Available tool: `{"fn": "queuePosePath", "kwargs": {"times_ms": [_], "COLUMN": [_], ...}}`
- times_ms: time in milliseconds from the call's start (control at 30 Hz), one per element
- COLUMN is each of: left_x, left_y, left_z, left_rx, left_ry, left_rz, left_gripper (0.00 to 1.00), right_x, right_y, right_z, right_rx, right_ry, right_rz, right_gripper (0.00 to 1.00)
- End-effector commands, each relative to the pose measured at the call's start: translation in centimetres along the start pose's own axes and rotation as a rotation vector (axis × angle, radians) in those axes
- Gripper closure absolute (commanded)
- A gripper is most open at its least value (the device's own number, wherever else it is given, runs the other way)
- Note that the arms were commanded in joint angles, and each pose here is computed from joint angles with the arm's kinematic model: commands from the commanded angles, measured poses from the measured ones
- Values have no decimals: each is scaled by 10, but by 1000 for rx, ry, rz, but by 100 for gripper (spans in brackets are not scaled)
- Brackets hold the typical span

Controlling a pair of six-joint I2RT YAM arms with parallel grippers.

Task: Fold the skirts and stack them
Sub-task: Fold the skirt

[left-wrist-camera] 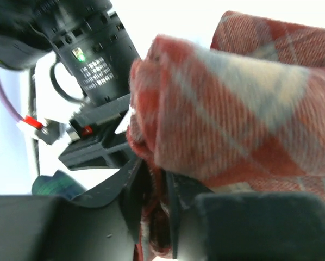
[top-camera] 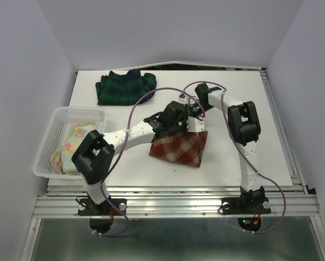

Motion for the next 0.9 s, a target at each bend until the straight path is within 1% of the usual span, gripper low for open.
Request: {"fn": "queuePosePath", "kwargs": {"times_ms": [0,67,100,200,233,267,300,333,433,467,600,633,667,700,733,767,800,833,867], "left_x": [-13,-7,-4,3,6,8,11,14,24,27,48,52,52,49,50,46,42,39,36], "left_y": [-6,0,3,8,12,13,15,16,25,28,42,42,43,45,41,39,35,29,25], "left_z": [6,1,-1,-7,-11,-13,-15,-18,-27,-29,-51,-57,-59,-63,-65,-65,-63,-60,-56], "left_rx": [-1,-3,-8,-11,-20,-21,-19,-22,-34,-39,-62,-83,-90,-105,-107,-106,-97,-97,-104], "left_ry": [-40,-22,-15,7,19,28,45,55,100,113,140,118,90,30,13,-17,-45,-81,-99], "left_rz": [-12,-14,-18,-13,-10,-5,-5,-9,-18,-29,-144,-215,-255,-299,-398,-446,-497,-587,-629], "left_gripper": [64,62,61,58,54,53,43,42,40,39,39,39,39,39,39,39,39,39,39], "right_x": [2,3,4,4,1,-3,-3,-8,-15,-19,-22,-15,-10,-5,9,14,22,36,44], "right_y": [23,37,42,61,65,73,77,84,95,98,109,110,109,106,98,93,87,74,71], "right_z": [4,-1,-3,-14,-19,-27,-29,-41,-59,-71,-119,-131,-139,-145,-150,-156,-157,-158,-159], "right_rx": [14,-11,-18,-64,-82,-107,-116,-153,-207,-232,-328,-350,-361,-369,-364,-371,-371,-369,-383], "right_ry": [-126,-167,-183,-228,-239,-258,-269,-292,-345,-364,-436,-442,-441,-432,-437,-446,-441,-432,-410], "right_rz": [-47,-72,-64,-89,-78,-86,-92,-86,-85,-85,-77,-87,-92,-102,-126,-135,-140,-138,-156], "right_gripper": [8,5,2,1,1,1,0,0,0,0,0,0,1,1,2,2,3,5,8]}}
Point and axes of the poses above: each gripper's point midway between its finger pads, its own z axis out along the fingers, its own x axis along the line the jaws close on, y = z × x, the point moved 6 cm from there along -z, back along the fingers, and after that the axes turned 7 degrees about -z, right-handed, at the moved point
